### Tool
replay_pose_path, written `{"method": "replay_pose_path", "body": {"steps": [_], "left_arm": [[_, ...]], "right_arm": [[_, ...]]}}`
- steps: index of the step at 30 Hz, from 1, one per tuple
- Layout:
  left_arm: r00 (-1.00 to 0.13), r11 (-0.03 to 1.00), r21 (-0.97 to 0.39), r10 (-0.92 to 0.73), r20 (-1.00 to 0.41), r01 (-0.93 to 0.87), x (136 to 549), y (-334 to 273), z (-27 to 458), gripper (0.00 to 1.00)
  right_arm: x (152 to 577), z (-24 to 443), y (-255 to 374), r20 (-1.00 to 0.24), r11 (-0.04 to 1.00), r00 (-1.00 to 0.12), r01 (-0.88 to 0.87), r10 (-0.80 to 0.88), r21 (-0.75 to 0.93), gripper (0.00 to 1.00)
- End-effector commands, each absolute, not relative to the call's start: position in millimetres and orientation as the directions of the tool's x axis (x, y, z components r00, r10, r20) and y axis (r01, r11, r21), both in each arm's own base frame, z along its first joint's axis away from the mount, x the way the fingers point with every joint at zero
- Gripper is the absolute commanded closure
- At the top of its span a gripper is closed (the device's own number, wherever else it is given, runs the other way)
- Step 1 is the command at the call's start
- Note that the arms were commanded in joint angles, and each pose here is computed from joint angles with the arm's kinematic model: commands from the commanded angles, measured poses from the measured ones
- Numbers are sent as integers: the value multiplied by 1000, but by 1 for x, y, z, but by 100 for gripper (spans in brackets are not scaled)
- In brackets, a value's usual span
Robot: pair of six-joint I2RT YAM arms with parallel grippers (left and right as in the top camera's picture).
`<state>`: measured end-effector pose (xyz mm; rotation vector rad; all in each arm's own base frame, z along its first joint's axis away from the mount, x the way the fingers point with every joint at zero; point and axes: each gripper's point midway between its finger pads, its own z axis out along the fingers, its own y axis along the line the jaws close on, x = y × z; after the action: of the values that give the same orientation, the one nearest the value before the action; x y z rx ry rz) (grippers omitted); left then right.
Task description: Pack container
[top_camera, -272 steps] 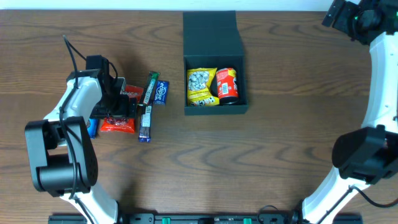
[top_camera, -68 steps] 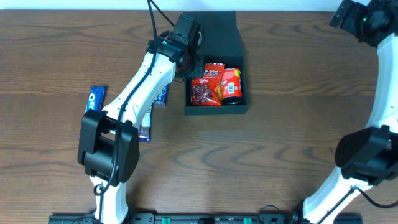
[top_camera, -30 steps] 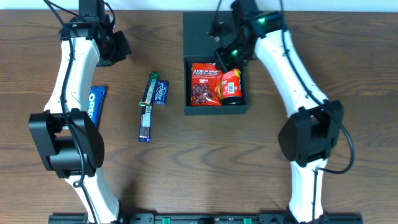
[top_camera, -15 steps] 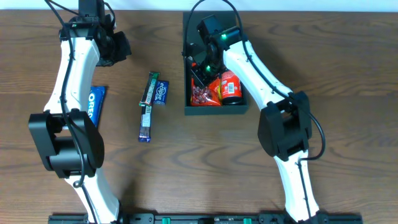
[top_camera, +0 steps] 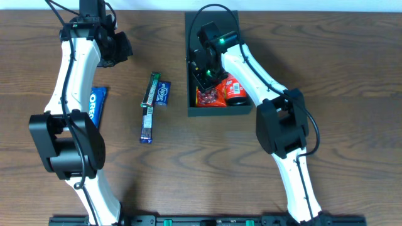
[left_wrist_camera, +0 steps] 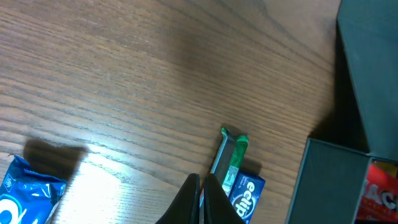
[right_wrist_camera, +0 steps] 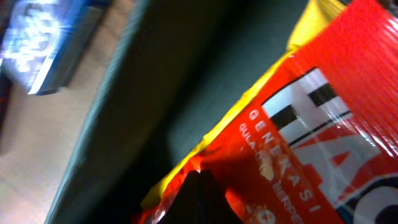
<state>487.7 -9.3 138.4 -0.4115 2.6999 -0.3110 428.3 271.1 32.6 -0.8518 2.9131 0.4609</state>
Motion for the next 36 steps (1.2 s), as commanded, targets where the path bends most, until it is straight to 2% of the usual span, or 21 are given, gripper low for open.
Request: {"method": "replay_pose_path", "body": {"steps": [1,5,9,12,15,20,32,36], "left_arm": [[-873,938,-271,-310,-377,-216,489,-9,154,94],[-873,938,-271,-310,-377,-216,489,-9,153,94],[-873,938,-270,-309,-377,-216,489,-9,153,94],[-874,940,-268,-303,-378,-210,489,-9,153,94],[-874,940,-268,-303,-379,-210,489,-9,154,94],[-875,940,-267,-303,-376,-211,488,-9,153,94],[-883,941,-262,-300,-361,-212,484,-9,151,94],[-899,955,-243,-253,-357,-173,480,-10,149,94]], "right_arm": [[436,18,248,-102,868,-880,-475,-464,145,99],[435,19,252,-107,864,-879,-476,-464,164,99],[430,25,266,-117,841,-878,-478,-463,255,99],[432,41,280,-160,810,-875,-484,-458,330,99],[437,50,285,-193,801,-868,-497,-458,333,99],[429,59,304,-216,735,-854,-518,-474,437,99],[432,67,322,-237,723,-875,-482,-421,495,99],[435,75,321,-248,722,-874,-485,-417,494,98]]}}
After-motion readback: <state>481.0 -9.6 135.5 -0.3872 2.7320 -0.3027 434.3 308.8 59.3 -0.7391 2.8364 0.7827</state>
